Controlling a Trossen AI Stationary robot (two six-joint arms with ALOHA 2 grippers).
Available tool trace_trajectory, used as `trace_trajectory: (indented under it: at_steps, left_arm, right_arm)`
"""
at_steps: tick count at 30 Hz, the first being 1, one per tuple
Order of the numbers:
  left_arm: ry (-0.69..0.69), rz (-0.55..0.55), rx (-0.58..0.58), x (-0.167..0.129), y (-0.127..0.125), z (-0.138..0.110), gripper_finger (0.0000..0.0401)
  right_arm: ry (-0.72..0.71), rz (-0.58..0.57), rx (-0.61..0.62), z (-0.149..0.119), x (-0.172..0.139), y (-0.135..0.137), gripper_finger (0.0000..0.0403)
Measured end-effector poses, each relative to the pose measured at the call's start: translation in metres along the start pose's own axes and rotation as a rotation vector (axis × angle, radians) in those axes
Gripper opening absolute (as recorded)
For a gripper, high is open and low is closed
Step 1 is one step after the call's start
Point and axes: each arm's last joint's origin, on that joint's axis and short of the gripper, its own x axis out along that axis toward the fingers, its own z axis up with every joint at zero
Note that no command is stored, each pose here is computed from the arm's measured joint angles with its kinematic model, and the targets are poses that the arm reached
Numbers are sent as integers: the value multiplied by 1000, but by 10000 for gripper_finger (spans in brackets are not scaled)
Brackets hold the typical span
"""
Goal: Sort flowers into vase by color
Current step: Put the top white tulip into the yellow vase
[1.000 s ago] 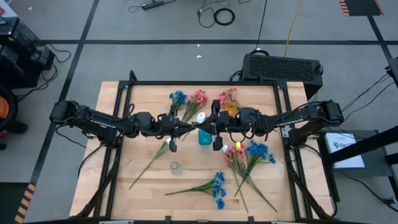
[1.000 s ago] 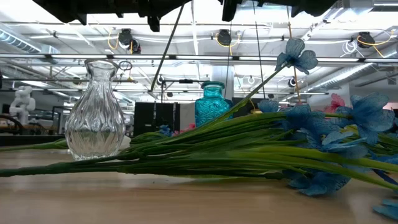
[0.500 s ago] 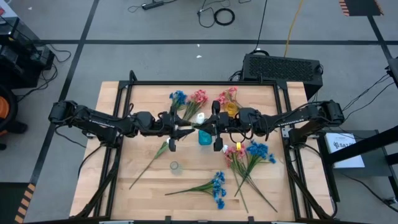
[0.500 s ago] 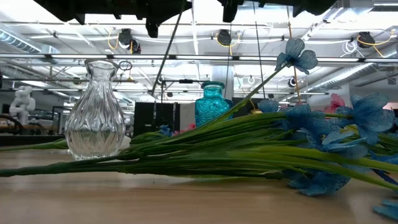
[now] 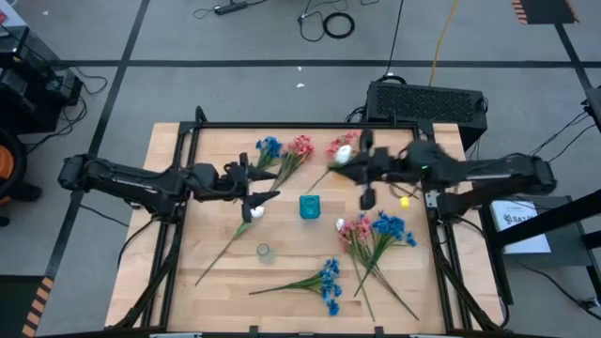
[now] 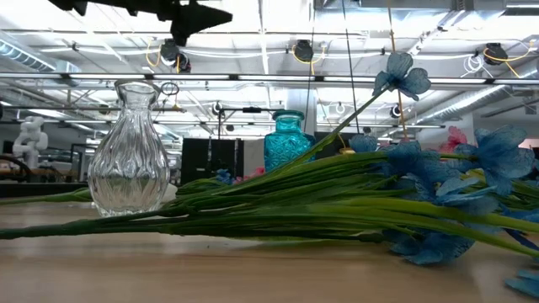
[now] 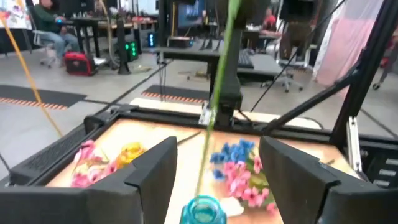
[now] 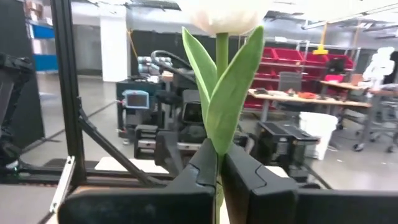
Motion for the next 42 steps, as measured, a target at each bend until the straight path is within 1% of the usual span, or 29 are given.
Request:
trace_trajectory:
  at_steps: [4, 8, 12, 15, 19, 23, 28, 35, 42]
  left_arm:
    - [57, 11, 17, 0, 1, -6, 234]
    - [101, 55, 27, 0, 2, -11, 235]
    - [133, 98, 36, 0, 4, -14, 235]
    - [146, 108, 40, 0, 4, -15, 235]
    - [156, 110, 42, 0, 4, -16, 235]
    - [158, 111, 42, 0, 4, -16, 235]
    - [190, 123, 69, 1, 5, -21, 235]
    - [258, 195, 97, 7, 6, -32, 235]
    - [291, 204, 114, 13, 6, -40, 235]
  right_arm:
    - [27, -72, -18, 15, -32, -6, 0]
    - [-21, -124, -12, 20, -63, -8, 0]
    - [-59, -181, -6, 16, -87, -9, 0]
    - [-65, -216, 10, 7, -98, -9, 0]
    - [-62, -230, 24, -10, -104, -9, 0]
    - [-98, -232, 38, -22, -105, -8, 0]
    - [-140, -231, 60, -20, -106, -8, 0]
    - [-138, -232, 30, -19, -108, -8, 0]
    - [-140, -231, 30, -19, -108, -8, 0]
